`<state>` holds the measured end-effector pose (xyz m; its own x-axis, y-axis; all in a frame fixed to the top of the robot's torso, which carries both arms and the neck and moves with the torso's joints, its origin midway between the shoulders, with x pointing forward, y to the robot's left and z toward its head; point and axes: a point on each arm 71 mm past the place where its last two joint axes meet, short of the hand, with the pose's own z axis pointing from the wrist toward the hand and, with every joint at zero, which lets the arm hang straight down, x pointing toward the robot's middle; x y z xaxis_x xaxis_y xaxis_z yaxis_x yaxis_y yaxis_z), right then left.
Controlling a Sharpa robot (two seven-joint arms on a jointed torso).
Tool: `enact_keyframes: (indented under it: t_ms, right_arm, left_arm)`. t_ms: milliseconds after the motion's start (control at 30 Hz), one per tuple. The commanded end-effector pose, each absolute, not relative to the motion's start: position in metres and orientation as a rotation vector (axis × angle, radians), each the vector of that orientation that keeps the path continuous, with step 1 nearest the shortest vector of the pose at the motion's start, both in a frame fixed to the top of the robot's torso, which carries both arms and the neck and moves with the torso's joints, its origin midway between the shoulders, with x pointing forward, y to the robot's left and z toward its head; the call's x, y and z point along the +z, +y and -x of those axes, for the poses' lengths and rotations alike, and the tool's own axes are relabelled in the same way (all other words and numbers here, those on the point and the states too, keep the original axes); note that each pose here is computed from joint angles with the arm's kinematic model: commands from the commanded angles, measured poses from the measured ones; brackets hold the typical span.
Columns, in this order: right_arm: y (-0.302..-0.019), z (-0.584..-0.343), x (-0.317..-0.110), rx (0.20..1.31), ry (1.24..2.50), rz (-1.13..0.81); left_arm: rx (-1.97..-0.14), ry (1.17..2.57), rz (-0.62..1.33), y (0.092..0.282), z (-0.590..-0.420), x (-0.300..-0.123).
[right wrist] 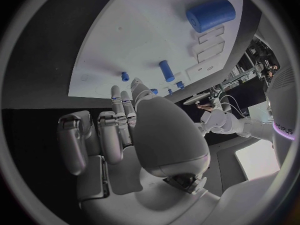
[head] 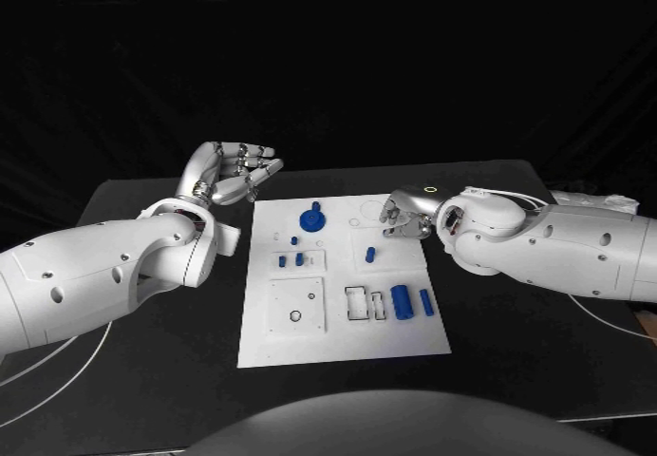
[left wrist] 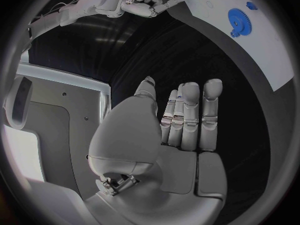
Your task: Assemble the parts on the task board
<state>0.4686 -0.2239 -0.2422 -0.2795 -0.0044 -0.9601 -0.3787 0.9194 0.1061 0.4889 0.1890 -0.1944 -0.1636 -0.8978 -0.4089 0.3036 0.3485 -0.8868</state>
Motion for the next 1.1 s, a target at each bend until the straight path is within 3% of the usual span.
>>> enact_keyframes:
  t_ms: [33,1100]
  right_arm:
    - [-0.223,-0.470,-0.246,0.309,1.857,0.310]
    - [-0.212,-0.474,-0.261,0.234,1.932,0.349]
  left_arm:
    - [-1.191,1.313,0.604,0.188,-0.488,-0.193]
    - [-1.197,1.328,0.607,0.188,-0.489,-0.194]
